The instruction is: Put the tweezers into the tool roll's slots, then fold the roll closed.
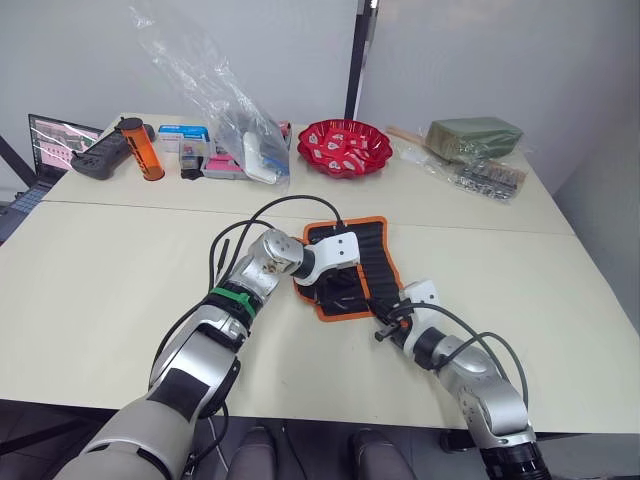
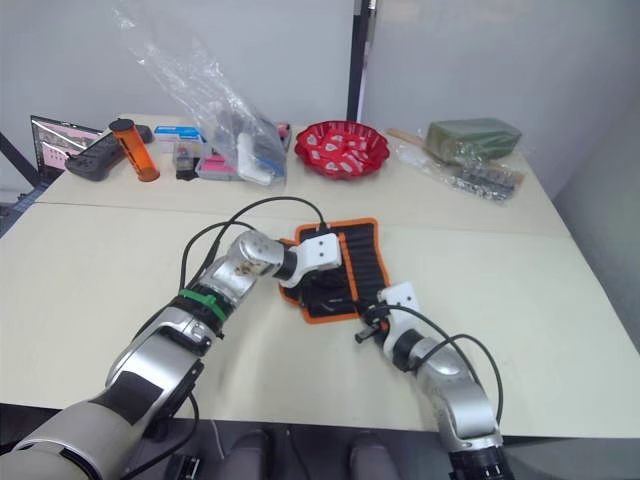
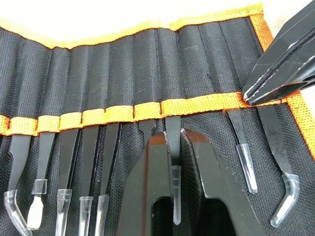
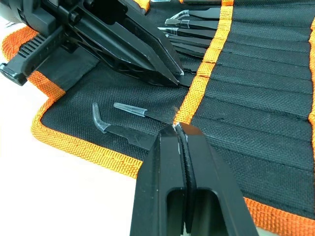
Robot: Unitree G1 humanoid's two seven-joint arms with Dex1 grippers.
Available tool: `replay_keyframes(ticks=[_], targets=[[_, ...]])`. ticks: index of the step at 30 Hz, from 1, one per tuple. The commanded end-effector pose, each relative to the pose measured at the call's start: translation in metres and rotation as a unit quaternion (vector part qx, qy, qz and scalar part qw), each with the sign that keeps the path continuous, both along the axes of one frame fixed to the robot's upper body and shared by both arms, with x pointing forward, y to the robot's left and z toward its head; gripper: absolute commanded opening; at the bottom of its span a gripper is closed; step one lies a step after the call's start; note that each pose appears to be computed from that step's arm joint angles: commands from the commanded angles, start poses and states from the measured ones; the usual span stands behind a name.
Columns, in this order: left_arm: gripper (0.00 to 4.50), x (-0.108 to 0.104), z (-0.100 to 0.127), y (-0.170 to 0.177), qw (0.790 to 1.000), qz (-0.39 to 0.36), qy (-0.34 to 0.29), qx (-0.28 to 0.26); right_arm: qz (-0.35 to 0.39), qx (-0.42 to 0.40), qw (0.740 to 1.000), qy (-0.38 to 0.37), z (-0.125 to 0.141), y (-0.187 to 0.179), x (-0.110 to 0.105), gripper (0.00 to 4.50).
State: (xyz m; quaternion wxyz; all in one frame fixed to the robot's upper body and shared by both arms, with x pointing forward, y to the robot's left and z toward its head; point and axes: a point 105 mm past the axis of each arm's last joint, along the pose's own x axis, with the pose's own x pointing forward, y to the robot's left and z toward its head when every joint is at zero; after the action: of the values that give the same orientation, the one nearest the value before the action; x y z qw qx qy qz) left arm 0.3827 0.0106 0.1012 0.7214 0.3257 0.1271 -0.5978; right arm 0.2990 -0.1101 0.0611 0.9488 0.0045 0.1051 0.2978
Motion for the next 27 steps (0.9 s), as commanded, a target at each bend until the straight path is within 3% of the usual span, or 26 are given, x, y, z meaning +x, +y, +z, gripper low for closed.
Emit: replay_keyframes(ticks=[1,2,4,9,15,21,27], targets=[[0.05,0.009,0.015,-0.003,1.0,0.022,-0.015,-0.011,0.01,-0.016,0.998,0.062,-0.029,0.0,-0.011,0.0],[0.05,0.009,0.016,-0.002,0.999,0.025,-0.012,-0.016,0.008,-0.015,0.998,0.062,-0.029,0.0,-0.011,0.0],[0.88,0.006,0.022,0.001,0.999,0.025,0.001,-0.029,0.002,-0.013,0.998,0.061,-0.028,-0.002,-0.01,0.0],[2.44,-0.004,0.051,0.017,0.997,0.032,0.025,-0.073,0.001,-0.012,0.998,0.063,-0.03,-0.003,-0.011,0.0],[4.42,-0.006,0.098,0.06,0.984,0.108,0.018,-0.143,0.001,-0.011,0.999,0.053,-0.027,-0.003,-0.005,0.0],[4.47,-0.003,0.123,0.121,0.951,0.226,-0.022,-0.212,-0.007,-0.016,1.0,0.019,-0.017,-0.009,0.009,0.0],[4.47,-0.031,0.113,0.189,0.917,0.331,-0.063,-0.215,0.007,-0.016,1.0,0.019,-0.018,-0.009,0.016,0.0]])
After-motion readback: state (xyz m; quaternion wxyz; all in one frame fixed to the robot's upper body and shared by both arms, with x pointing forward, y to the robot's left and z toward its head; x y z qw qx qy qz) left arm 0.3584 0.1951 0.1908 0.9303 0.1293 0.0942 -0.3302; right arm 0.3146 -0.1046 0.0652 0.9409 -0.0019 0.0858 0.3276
